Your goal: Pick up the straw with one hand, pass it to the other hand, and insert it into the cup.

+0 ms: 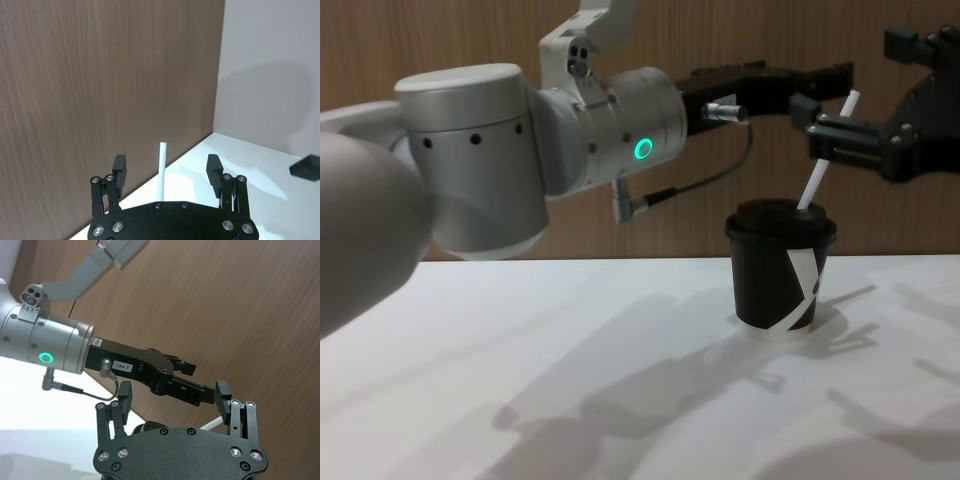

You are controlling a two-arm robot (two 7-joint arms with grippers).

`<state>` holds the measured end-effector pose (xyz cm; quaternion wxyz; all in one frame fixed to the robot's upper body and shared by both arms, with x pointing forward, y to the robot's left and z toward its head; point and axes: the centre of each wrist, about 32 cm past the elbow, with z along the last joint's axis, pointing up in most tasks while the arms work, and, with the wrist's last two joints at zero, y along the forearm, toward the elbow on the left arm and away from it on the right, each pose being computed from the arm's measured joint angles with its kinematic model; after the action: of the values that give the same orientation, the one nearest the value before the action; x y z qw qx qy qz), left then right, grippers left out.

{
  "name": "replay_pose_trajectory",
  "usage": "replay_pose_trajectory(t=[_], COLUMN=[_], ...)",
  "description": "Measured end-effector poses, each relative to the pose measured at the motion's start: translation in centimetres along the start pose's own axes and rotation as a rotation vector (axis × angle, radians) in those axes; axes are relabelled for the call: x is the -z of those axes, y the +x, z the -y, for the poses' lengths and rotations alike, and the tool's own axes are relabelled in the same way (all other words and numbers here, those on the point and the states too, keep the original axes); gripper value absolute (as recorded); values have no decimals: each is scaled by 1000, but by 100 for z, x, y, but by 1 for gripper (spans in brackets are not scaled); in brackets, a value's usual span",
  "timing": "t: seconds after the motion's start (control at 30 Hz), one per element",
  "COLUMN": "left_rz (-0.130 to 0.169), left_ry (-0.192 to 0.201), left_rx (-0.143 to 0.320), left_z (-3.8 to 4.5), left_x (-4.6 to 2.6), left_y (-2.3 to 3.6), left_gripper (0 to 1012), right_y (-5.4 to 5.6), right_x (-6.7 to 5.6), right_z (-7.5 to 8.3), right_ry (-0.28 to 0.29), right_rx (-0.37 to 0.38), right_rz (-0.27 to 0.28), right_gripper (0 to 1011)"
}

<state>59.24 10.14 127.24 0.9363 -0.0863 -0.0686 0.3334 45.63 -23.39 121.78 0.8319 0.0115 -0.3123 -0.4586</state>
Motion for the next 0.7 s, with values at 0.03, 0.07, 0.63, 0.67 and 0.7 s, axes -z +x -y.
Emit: replay_pose_trajectory(t=[0.03,0.07,0.63,0.67,0.7], left_rz=[0,0,-4,-5,-6], left_ry=[0,-1,0,-2,-6], left_rx=[5,6,8,9,14], left_z=[-22,-30,-122,-121,-117], left_x=[-2,-3,29,32,39], left_y=[18,25,155,159,167], left_gripper=[1003,1003,1003,1003,1002], right_y=[-4,-9,-31,-30,-25], right_x=[-5,-10,-145,-148,-155], right_z=[-2,-3,-30,-30,-30], right_ry=[1,2,58,60,65], right_rx=[4,6,35,36,38], right_rz=[-2,-3,-60,-64,-73], right_gripper=[1001,1001,1001,1001,1001])
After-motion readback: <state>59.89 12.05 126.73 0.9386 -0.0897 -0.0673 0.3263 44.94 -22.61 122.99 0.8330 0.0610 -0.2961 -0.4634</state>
